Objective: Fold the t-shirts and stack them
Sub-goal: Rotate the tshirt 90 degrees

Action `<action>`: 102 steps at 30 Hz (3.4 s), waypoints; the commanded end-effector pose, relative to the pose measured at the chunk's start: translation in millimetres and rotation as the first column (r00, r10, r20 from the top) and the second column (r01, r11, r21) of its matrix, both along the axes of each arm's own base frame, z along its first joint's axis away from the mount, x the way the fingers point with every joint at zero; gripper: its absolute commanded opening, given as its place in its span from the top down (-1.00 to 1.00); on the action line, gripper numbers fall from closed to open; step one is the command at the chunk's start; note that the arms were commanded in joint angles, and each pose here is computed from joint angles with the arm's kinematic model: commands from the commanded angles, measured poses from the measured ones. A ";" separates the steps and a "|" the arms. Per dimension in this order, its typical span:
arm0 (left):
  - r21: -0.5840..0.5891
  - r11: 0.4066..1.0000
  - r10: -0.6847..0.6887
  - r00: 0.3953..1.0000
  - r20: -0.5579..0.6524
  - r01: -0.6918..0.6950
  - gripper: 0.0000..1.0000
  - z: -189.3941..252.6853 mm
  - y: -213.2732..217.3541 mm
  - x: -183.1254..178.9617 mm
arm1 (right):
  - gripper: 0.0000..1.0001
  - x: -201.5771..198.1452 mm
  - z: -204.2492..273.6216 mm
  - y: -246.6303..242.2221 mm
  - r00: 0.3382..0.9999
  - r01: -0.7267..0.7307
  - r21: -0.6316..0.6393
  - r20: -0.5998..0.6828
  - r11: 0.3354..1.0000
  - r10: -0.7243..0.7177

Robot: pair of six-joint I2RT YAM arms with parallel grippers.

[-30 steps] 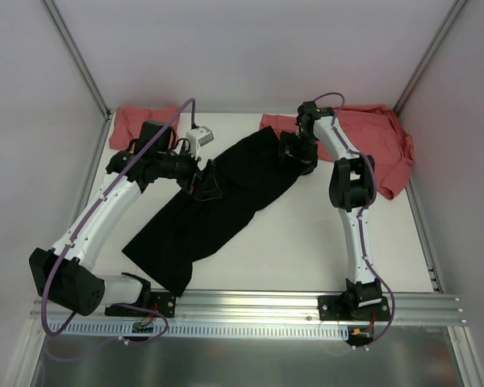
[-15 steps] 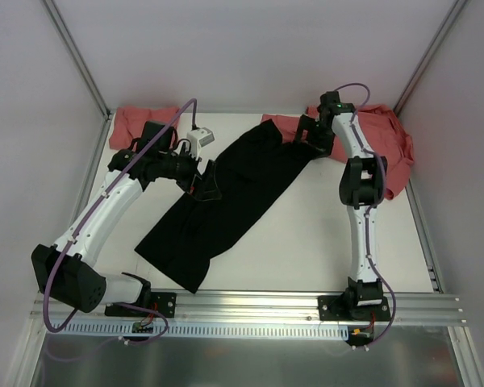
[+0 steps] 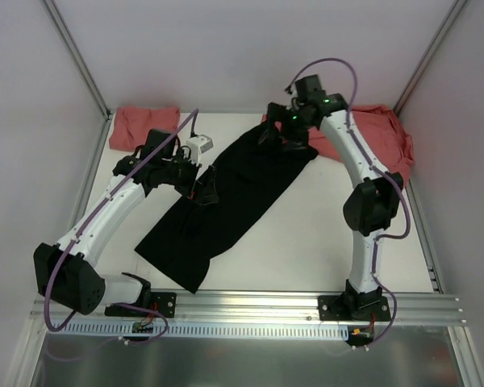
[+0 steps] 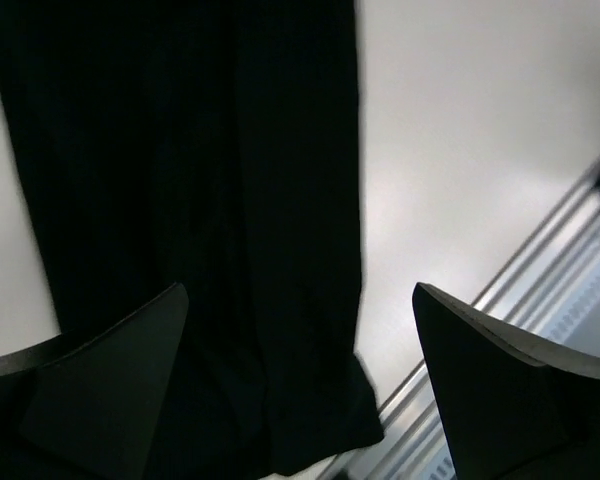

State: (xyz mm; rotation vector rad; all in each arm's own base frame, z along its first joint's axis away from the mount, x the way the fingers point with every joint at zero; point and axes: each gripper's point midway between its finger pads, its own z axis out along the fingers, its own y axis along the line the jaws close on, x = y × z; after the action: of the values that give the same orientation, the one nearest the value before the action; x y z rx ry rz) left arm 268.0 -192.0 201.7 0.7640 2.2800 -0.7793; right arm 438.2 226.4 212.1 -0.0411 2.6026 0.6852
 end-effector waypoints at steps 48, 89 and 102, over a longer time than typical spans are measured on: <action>0.786 0.584 0.359 0.804 -0.474 0.203 -0.97 -170.5 79.9 -81.9 | -0.99 -45.9 18.2 -38.6 0.995 0.022 0.137 -0.102 0.990 -0.008; 0.386 0.851 0.090 0.627 -0.774 0.356 -0.97 -154.7 -92.9 -121.3 | -0.99 -34.5 27.9 -76.9 0.989 0.131 0.192 -0.096 0.973 -0.114; 0.149 0.973 0.028 0.558 -0.829 0.174 -0.97 -100.1 -143.5 -128.1 | -0.99 -29.3 19.5 -71.9 0.983 0.143 0.227 -0.144 0.963 -0.112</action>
State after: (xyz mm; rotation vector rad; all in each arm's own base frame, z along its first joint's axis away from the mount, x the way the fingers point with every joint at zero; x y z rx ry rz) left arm 129.1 -298.0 54.4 0.6882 3.4167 -0.8587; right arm 405.7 152.6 212.4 0.2567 2.6516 0.9274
